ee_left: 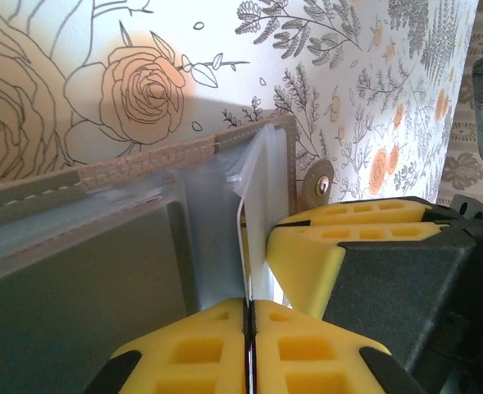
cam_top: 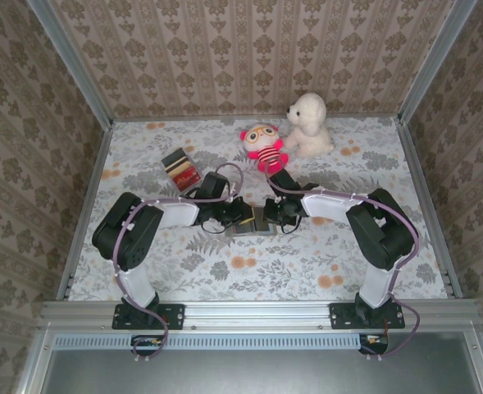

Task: Take the credit cards out of the card holder

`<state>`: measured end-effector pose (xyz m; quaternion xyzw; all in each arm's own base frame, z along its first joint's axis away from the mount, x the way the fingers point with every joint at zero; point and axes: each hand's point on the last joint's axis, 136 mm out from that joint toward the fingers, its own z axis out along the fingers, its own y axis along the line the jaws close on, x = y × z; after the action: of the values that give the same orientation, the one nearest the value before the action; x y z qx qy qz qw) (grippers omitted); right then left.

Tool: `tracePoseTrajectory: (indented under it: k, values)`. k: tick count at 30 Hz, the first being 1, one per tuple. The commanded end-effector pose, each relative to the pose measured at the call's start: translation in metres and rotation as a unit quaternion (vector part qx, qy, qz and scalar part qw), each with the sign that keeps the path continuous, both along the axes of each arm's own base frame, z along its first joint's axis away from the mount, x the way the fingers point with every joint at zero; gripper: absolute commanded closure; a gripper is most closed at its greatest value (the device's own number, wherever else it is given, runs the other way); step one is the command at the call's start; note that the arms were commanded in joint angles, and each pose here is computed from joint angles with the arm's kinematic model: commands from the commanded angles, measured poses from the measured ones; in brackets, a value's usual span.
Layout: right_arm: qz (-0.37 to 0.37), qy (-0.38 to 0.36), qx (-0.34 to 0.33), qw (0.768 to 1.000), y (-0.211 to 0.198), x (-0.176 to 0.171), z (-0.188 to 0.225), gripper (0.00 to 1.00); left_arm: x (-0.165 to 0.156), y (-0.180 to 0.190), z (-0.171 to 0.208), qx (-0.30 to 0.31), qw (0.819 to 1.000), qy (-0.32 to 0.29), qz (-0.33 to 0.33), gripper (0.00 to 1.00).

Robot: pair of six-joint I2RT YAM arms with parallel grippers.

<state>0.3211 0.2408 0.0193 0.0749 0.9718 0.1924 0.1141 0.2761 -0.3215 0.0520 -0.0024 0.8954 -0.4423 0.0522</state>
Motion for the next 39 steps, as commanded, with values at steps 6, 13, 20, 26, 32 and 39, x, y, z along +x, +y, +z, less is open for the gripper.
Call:
tracePoseTrajectory:
  k: [6,13,20,26,32,39]
  values:
    - [-0.008,0.062,-0.088,0.994,-0.033,-0.027,-0.044,0.82,-0.001,-0.001,0.019,-0.023,0.999,-0.029,-0.022,0.96]
    - [-0.004,0.056,-0.08,0.995,-0.03,-0.026,-0.039,0.82,-0.001,0.021,0.01,0.023,0.999,-0.03,-0.012,1.0]
    - [0.019,0.04,-0.026,0.999,-0.009,-0.02,-0.014,0.81,-0.006,0.043,0.001,0.064,0.997,-0.034,-0.007,1.0]
    - [0.05,-0.008,0.038,0.998,0.012,-0.009,0.031,0.75,-0.006,0.056,0.005,0.071,0.996,-0.045,0.0,1.0]
    - [0.074,-0.06,0.117,0.988,0.027,-0.006,0.085,0.61,-0.008,0.067,0.025,0.088,0.993,-0.073,-0.004,1.0]
    - [0.102,-0.072,0.25,0.96,0.043,-0.005,0.129,0.41,-0.003,0.057,0.077,0.032,0.993,-0.117,-0.002,1.0]
